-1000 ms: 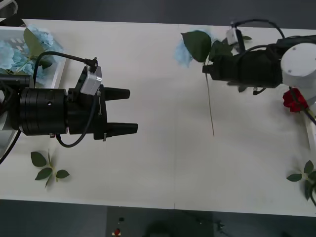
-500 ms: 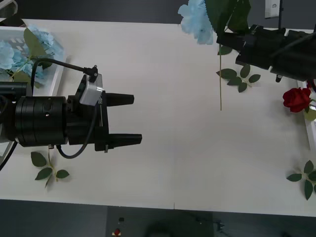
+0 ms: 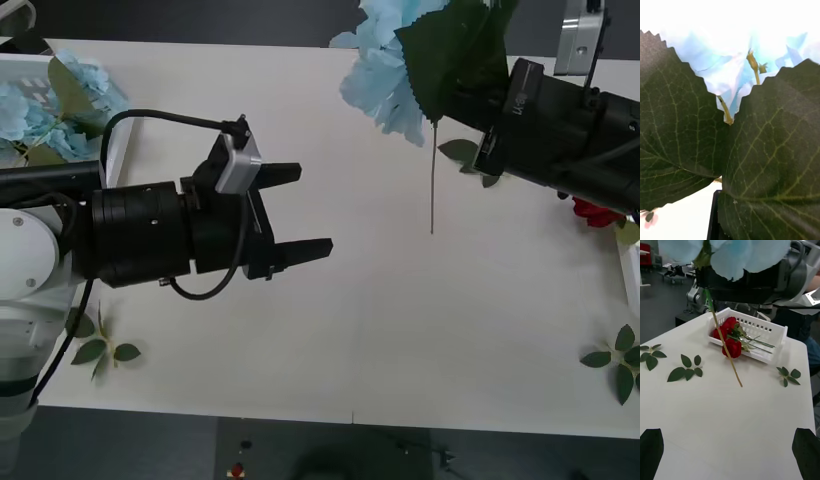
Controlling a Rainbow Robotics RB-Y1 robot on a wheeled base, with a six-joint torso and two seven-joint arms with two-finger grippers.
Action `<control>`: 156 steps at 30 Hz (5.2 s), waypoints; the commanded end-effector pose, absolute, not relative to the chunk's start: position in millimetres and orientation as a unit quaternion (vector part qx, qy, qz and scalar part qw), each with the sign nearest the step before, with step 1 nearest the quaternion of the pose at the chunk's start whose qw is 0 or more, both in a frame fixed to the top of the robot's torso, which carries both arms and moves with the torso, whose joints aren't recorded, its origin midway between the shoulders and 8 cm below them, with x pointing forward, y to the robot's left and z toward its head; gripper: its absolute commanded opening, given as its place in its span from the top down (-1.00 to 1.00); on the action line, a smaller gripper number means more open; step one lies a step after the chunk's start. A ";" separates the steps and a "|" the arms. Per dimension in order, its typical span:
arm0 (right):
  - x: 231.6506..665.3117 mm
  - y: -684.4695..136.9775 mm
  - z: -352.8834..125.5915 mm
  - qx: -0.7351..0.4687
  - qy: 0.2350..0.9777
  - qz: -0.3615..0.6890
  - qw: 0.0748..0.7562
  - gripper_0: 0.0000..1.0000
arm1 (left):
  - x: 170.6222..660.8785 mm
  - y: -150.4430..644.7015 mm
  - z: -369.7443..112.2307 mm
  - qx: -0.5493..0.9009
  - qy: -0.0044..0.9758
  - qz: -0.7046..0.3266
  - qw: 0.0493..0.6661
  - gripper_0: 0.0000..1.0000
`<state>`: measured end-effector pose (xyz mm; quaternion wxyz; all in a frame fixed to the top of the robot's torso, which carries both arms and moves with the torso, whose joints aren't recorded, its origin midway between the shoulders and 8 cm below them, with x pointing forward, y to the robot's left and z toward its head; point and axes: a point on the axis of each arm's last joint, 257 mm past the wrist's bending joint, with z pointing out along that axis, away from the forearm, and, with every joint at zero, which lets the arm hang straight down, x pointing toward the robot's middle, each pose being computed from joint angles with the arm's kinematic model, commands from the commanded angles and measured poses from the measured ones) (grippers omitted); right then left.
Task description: Put the red flowers into the right box and the blue flowers into the left box
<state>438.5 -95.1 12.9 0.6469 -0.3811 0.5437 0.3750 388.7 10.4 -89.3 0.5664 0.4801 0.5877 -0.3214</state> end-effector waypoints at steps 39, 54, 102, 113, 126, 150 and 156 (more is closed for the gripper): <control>412.1 -6.6 25.3 -0.403 0.479 0.388 0.676 1.00 | 403.7 -72.8 -131.6 0.425 0.577 -0.338 0.611 -0.47; 412.3 -7.1 24.5 -0.403 0.480 0.388 0.676 1.00 | 408.3 -74.2 -117.6 0.413 0.569 -0.344 0.622 1.00; 405.1 -143.7 15.4 -0.475 0.587 0.351 0.553 -1.00 | 413.1 412.5 -61.8 0.078 0.867 -0.185 0.456 1.00; 377.5 -205.1 22.8 -0.504 0.607 0.379 0.484 -1.00 | 445.4 527.7 -145.9 0.015 0.911 0.045 0.411 1.00; 364.2 -208.2 29.1 -0.510 0.602 0.397 0.469 -1.00 | 495.6 563.6 -164.9 -0.029 0.901 0.068 0.427 1.00; 363.1 -207.4 28.2 -0.512 0.600 0.398 0.467 -1.00 | 496.6 415.1 -108.4 0.094 0.865 -0.193 0.453 -0.75; 363.1 -207.4 28.2 -0.512 0.600 0.398 0.467 -1.00 | 497.0 332.7 -75.3 0.160 0.808 -0.306 0.477 -0.75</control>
